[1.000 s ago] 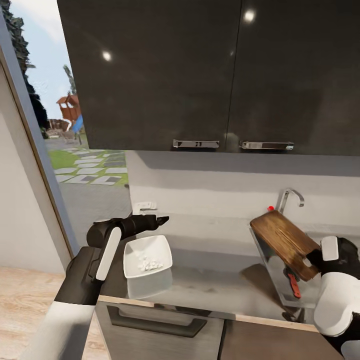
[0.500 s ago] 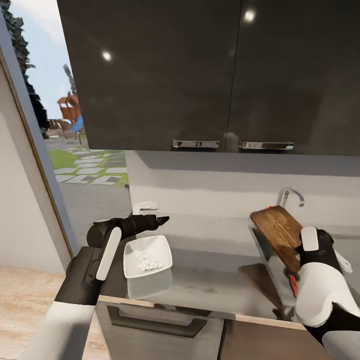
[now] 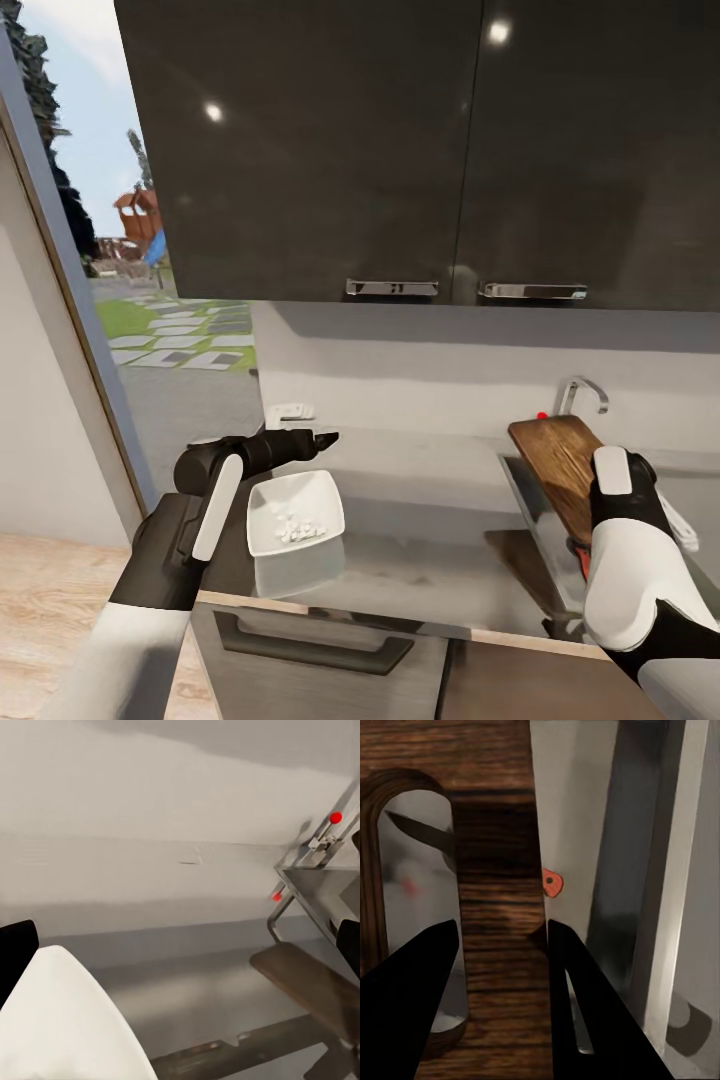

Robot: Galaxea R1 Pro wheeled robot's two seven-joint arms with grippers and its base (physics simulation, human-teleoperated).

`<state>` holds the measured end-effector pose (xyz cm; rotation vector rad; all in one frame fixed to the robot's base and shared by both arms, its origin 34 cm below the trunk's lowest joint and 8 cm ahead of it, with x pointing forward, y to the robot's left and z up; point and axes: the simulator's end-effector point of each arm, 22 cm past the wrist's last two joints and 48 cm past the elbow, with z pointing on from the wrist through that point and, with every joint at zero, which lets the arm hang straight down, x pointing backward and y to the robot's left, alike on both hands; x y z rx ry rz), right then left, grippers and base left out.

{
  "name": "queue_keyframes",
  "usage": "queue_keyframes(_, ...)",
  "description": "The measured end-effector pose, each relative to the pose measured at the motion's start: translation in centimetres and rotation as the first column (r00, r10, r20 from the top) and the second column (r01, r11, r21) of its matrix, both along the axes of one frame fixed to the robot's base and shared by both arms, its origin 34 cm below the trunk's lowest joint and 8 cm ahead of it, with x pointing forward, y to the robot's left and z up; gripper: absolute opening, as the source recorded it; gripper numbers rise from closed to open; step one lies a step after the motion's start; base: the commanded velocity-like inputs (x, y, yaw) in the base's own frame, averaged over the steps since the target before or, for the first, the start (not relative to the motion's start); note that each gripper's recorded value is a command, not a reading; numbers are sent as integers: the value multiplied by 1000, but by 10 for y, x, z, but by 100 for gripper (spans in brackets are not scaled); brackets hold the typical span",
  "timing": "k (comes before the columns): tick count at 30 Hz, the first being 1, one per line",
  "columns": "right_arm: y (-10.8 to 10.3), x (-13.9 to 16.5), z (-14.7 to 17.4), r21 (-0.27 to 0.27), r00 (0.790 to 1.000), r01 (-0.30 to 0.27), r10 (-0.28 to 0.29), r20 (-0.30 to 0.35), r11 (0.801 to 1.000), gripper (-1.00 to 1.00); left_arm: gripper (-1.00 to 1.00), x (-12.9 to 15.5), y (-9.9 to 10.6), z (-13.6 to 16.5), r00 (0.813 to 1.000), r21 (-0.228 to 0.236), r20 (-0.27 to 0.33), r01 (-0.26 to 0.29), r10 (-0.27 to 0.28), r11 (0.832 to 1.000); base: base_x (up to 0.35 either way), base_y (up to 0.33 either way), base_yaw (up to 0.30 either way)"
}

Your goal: In the kitchen, take the Vidalia onion out of the sink, dice it on the chopping board with the paring knife, put the diced onion into the bowl on the countertop, then place both the paring knife and the chopping board into the sink.

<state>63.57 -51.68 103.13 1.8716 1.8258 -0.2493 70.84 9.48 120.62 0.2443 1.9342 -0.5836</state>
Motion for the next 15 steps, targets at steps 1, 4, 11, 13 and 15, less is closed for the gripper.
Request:
queue_keyframes(1, 1, 0, -1, 6, 1000, 5, -5, 1, 1000, -100, 100, 0, 0, 0, 1000, 0, 0, 0, 0, 1000, 0, 0, 0)
queue_keyframes(4, 2, -1, -2, 14, 1000, 14, -14, 0, 1000, -100, 100, 0, 0, 0, 1000, 0, 0, 0, 0, 1000, 0, 0, 0)
queue_keyframes(11, 2, -9, -4, 20, 999, 35, -34, -30, 999, -100, 100, 0, 0, 0, 1000, 0, 0, 0, 0, 1000, 0, 0, 0)
queue_keyframes(13, 2, -11, -4, 21, 999, 39, -38, -34, 999, -100, 100, 0, 0, 0, 1000, 0, 0, 0, 0, 1000, 0, 0, -38)
queue_keyframes(15, 2, -11, -4, 22, 999, 41, -40, -36, 999, -100, 100, 0, 0, 0, 1000, 0, 0, 0, 0, 1000, 0, 0, -94)
